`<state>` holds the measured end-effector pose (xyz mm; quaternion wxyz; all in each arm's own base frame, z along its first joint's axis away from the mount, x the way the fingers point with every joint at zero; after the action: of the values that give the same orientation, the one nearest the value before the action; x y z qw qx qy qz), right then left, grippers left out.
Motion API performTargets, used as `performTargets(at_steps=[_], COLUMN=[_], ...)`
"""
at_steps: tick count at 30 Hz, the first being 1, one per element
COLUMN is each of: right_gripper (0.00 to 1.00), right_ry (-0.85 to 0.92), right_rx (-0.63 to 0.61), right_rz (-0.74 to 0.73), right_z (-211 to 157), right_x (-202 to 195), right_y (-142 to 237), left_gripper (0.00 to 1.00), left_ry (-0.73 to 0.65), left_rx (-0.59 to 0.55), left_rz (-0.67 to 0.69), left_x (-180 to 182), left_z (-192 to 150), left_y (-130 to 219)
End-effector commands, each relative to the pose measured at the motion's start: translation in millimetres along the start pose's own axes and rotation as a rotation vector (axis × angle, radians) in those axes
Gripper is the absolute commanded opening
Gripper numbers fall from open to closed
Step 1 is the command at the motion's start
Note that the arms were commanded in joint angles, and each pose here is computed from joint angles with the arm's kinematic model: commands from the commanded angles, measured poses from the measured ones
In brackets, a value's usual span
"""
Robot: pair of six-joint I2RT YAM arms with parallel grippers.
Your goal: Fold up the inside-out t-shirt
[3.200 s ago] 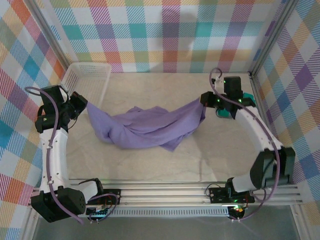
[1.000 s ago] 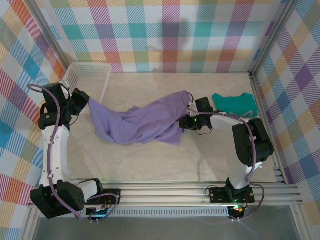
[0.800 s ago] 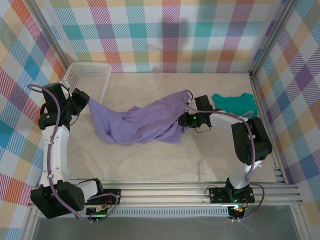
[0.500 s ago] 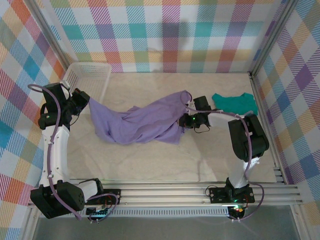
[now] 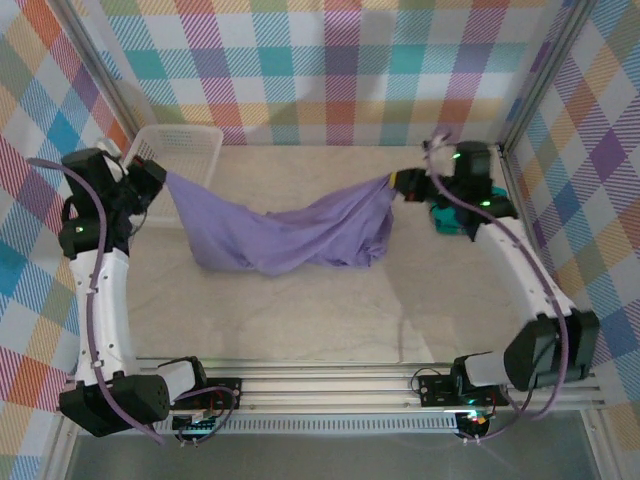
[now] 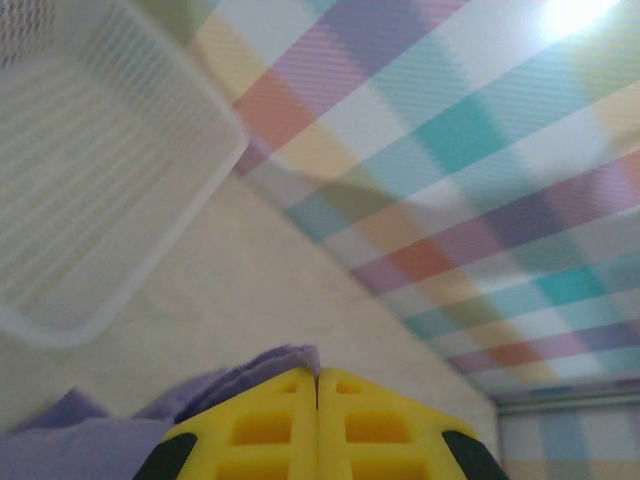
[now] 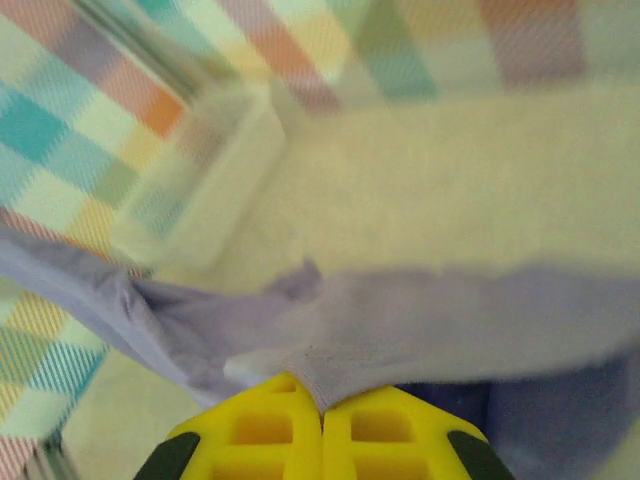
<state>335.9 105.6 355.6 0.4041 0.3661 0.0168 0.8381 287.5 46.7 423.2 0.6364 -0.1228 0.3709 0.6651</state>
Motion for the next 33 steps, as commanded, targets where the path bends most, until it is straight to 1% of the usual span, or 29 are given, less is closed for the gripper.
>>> performTargets(at_steps=[1,3,5,7,9,11,13,15,18,19,20,22,23,26,29,31,33], right_gripper=[0.00,0.00,0.00,0.00,0.00,0.00,0.00,0.00,0.00,0.00,0.00,0.00,0.00,0.00,0.00,0.00,0.00], right_ry=[0.058,0.106,0.151,0.215,0.257,0.279,0.269,0.233,0.170,0.157,0.148,0.146,0.150,0.177,0.236,0.277,0.319], right_rx=[-0.136,-0.228,-0.276,-0.324,-0.356,-0.367,-0.346,-0.314,-0.273,-0.262,-0.258,-0.261,-0.270,-0.314,-0.384,-0.438,-0.501], right_rz=[0.040,0.021,-0.001,-0.020,-0.034,-0.049,-0.052,-0.046,-0.030,-0.035,-0.045,-0.074,-0.086,-0.097,-0.103,-0.092,-0.069], right_z=[39.7,59.4,69.0,75.0,76.4,76.9,76.8,76.6,83.1,88.1,94.2,107.8,116.0,146.5,177.0,193.7,208.4], right_x=[27.7,46.9,64.4,88.2,105.0,114.4,113.2,101.5,73.9,63.8,54.9,41.6,35.9,24.5,28.8,40.5,58.8], right_y=[58.0,93.3,117.9,143.0,161.1,171.9,169.9,157.1,122.9,108.3,94.9,72.2,60.7,37.8,33.4,40.0,53.5], left_gripper=[0.00,0.00,0.00,0.00,0.00,0.00,0.00,0.00,0.00,0.00,0.00,0.00,0.00,0.00,0.00,0.00,0.00], left_ry=[0.009,-0.001,-0.034,-0.091,-0.129,-0.140,-0.136,-0.126,-0.168,-0.196,-0.227,-0.260,-0.264,-0.265,-0.284,-0.292,-0.275], left_rx=[-0.203,-0.289,-0.368,-0.433,-0.458,-0.448,-0.410,-0.367,-0.295,-0.263,-0.210,-0.142,-0.128,-0.146,-0.226,-0.317,-0.414], left_rz=[-0.039,-0.042,-0.029,-0.018,-0.026,-0.030,-0.011,0.006,0.063,0.090,0.087,0.090,0.092,0.087,0.047,-0.018,-0.102], left_x=[-26.7,-38.1,-49.8,-66.3,-78.0,-80.7,-72.5,-59.5,-48.3,-47.2,-53.0,-60.2,-62.1,-70.5,-93.7,-112.3,-127.3], left_z=[51.7,71.2,85.5,92.3,94.1,93.2,89.5,84.9,77.1,75.5,70.2,67.3,70.3,91.3,121.2,139.8,156.2], left_y=[45.8,74.6,104.7,133.2,149.7,152.3,141.7,122.7,77.9,56.6,32.1,-8.6,-25.8,-55.0,-52.2,-36.4,-12.8])
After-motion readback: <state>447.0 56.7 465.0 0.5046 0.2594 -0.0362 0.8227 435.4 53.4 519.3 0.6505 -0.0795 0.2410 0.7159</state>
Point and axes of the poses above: each hand's point on the last joint's axis, 136 mm out from that joint toward the fingers, its own y axis back along the fingers, its own x axis along the line the jaws close on, z = x × y, the point moved 7 cm from there along y, back along the fingers, and after that the axes turned 6 degrees about -y, right-handed, at the moved point
